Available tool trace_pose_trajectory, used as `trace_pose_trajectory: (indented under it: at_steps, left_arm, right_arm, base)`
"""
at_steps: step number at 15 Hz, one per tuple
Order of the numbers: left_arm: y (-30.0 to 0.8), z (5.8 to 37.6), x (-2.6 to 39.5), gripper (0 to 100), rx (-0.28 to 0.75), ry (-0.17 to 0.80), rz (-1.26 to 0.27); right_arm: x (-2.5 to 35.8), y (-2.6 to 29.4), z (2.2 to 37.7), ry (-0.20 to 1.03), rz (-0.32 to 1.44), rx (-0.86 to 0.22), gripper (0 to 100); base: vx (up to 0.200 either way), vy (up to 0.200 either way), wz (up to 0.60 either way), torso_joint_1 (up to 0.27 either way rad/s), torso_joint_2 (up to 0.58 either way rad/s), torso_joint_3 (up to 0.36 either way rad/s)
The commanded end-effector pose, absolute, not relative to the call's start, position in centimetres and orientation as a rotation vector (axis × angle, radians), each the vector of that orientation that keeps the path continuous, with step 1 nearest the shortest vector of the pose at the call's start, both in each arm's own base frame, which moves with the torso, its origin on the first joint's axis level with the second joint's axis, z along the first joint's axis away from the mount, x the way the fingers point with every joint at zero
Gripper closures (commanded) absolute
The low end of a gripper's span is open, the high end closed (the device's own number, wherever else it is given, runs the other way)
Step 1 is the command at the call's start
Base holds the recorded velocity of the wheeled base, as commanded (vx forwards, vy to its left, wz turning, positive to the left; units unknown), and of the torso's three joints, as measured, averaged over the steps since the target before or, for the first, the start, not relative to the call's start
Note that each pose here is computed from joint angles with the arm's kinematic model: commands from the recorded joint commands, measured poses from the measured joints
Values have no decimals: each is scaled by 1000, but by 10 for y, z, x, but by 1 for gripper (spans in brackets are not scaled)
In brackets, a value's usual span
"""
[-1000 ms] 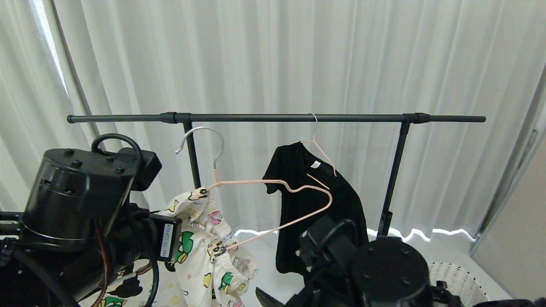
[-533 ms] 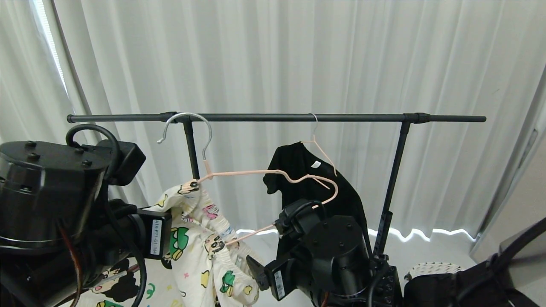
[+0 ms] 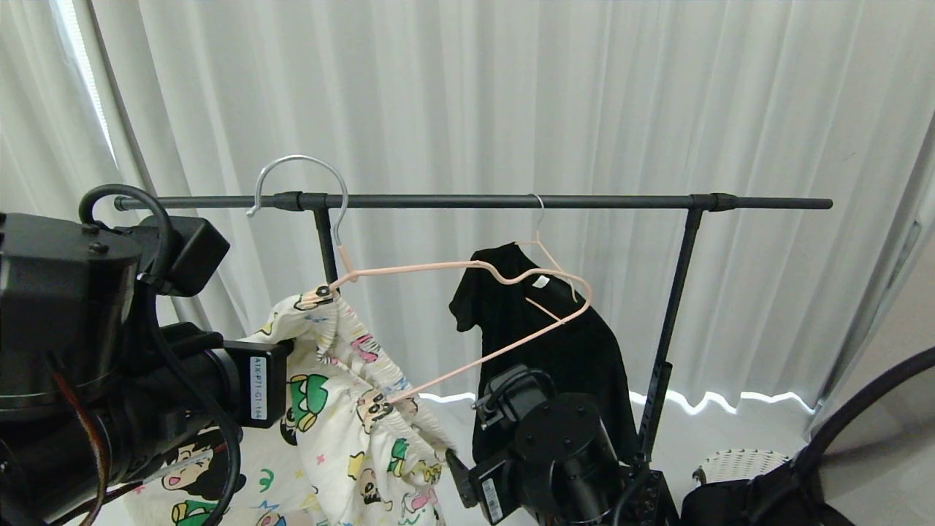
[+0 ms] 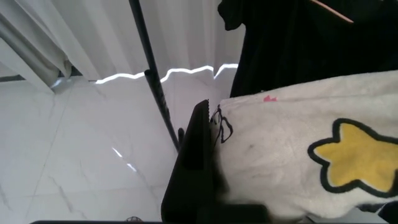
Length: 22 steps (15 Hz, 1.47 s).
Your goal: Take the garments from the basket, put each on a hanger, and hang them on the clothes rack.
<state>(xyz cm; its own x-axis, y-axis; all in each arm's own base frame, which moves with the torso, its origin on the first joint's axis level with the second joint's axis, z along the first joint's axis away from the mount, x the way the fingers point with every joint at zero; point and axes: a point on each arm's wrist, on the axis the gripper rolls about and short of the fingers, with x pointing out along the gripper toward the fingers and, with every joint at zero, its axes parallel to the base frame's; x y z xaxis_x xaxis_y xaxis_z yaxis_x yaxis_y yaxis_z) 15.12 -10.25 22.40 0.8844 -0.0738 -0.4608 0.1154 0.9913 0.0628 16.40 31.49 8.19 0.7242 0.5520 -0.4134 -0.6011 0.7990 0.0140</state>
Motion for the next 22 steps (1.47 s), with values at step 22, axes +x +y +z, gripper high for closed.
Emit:
trace_pose_trajectory:
  at_steps: [22]
  left_arm:
    - [-86,164,133,100,569,526,-141]
  right_arm:
    - [213,199,127,325,427,-224,0]
  base:
    - [0,0,0,0,0,0]
